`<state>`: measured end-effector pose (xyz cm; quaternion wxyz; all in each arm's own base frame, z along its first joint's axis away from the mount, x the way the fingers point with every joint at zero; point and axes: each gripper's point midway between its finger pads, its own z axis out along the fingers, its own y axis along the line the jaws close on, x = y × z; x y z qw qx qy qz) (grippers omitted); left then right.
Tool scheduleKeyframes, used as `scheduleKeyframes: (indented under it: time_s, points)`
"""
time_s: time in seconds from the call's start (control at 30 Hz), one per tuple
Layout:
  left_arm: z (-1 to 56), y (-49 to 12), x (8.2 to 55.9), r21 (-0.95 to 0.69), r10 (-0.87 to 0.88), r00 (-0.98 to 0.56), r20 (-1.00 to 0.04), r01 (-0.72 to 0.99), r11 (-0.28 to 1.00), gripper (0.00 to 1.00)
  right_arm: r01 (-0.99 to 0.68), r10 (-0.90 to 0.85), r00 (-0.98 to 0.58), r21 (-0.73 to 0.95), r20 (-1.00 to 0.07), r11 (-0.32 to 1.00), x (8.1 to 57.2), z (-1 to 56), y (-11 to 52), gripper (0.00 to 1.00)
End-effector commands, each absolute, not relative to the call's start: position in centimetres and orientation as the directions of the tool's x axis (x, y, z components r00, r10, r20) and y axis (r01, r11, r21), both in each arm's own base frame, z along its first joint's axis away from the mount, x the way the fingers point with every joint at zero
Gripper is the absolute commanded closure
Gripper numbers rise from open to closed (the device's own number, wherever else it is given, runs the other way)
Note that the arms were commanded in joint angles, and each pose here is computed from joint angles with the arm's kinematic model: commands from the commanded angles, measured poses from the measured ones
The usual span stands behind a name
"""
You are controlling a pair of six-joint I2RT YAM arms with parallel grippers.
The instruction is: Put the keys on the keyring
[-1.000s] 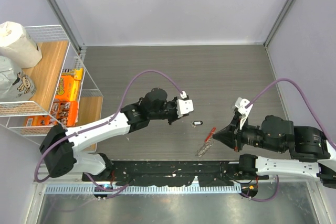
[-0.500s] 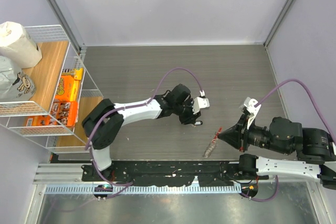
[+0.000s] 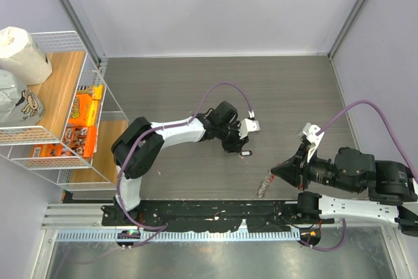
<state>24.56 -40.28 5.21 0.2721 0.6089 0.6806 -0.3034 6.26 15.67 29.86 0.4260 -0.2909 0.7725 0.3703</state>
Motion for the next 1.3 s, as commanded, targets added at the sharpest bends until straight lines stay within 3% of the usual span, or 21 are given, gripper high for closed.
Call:
scheduleKeyframes:
  time_s: [0.0, 0.73, 1.1, 1.27]
  points:
    - [6.2, -41.4, 24.8, -0.079, 0.645, -0.078, -0.761, 0.997, 0.026, 0.63, -0.777, -0.084, -0.448, 0.342, -0.89, 0.528, 6.3, 31.2, 16.2, 0.89]
    - [3.5, -41.0, 24.5, -0.111, 0.678, -0.099, -0.728, 0.993, 0.026, 0.68, -0.777, -0.083, -0.453, 0.347, -0.888, 0.525, 6.2, 30.9, 16.2, 0.9]
    - [2.5, -40.8, 24.6, -0.128, 0.685, -0.112, -0.719, 0.991, 0.029, 1.0, -0.776, -0.084, -0.459, 0.353, -0.885, 0.523, 6.1, 30.9, 16.4, 0.91]
    - [4.2, -41.0, 23.9, -0.136, 0.648, -0.109, -0.754, 0.991, 0.008, 1.0, -0.775, -0.081, -0.462, 0.358, -0.883, 0.522, 6.1, 31.0, 16.4, 0.93]
